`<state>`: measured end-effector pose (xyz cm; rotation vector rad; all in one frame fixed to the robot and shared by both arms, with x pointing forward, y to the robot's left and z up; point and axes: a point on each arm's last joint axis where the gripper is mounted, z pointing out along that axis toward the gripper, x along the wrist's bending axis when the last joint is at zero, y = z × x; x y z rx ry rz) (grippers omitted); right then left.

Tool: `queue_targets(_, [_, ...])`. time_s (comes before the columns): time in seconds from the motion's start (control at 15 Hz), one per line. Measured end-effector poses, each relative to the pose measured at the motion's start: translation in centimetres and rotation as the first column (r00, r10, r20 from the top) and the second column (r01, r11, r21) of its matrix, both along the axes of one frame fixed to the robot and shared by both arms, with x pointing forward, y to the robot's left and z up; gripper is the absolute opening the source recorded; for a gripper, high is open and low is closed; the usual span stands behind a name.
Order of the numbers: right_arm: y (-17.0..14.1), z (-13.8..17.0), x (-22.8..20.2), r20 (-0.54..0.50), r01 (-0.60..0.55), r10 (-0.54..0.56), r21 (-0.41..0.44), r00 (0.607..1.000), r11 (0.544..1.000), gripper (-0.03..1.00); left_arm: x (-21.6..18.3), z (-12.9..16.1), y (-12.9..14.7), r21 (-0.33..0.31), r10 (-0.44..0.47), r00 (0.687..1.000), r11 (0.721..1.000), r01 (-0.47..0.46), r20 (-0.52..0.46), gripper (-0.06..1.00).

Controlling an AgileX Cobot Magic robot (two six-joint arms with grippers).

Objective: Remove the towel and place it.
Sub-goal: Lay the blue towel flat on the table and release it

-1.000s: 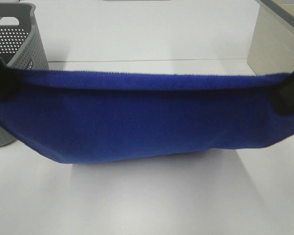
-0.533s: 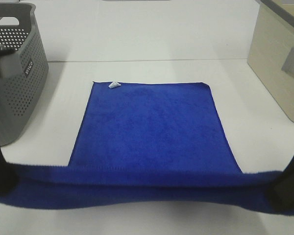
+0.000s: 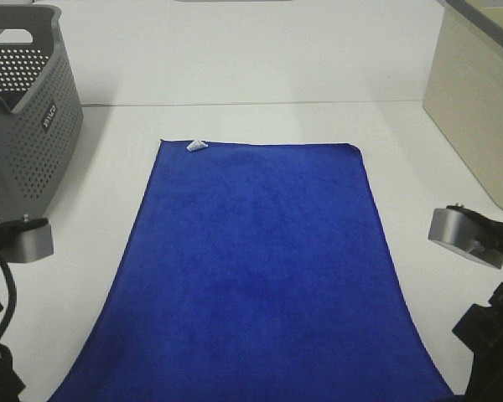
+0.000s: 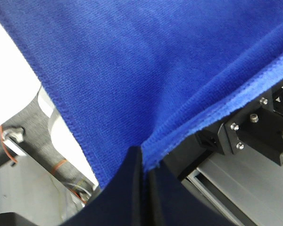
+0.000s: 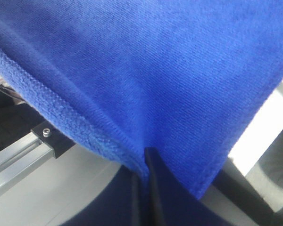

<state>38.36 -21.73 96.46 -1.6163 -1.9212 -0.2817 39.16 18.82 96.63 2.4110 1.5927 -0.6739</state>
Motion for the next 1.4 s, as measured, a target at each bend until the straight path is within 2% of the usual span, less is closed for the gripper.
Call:
queue_targets(0.27, [-0.3,-2.5,0.6,-0.13,-0.049,0.039,-0.069,0.991,0.996,0.02,0.0,-3.9,-2.4,0.066,-0.08,0.994,0.994,0.086,-0.077,0.0])
queue_targets(0.53, [-0.4,-4.0,0.8,-0.214,-0.065,0.044,-0.09,0.976,0.994,0.02,0.8,-6.8,-3.4,0.11,-0.061,0.987,0.991,0.078,-0.152,0.0])
queue_targets(1.07, [-0.5,-8.0,1.0,-0.421,-0.102,0.04,-0.126,0.906,0.987,0.02,2.3,-8.4,-4.4,0.128,-0.069,0.976,0.987,0.097,-0.208,0.0])
queue_targets(1.27, [-0.5,-8.9,1.2,-0.42,-0.099,0.032,-0.14,0.907,0.985,0.02,3.0,-8.3,-4.7,0.128,-0.086,0.978,0.985,0.112,-0.193,0.0])
queue_targets(1.4, [-0.5,-9.2,1.2,-0.412,-0.101,0.037,-0.134,0.91,0.986,0.02,3.2,-8.7,-4.9,0.136,-0.097,0.971,0.982,0.129,-0.216,0.0])
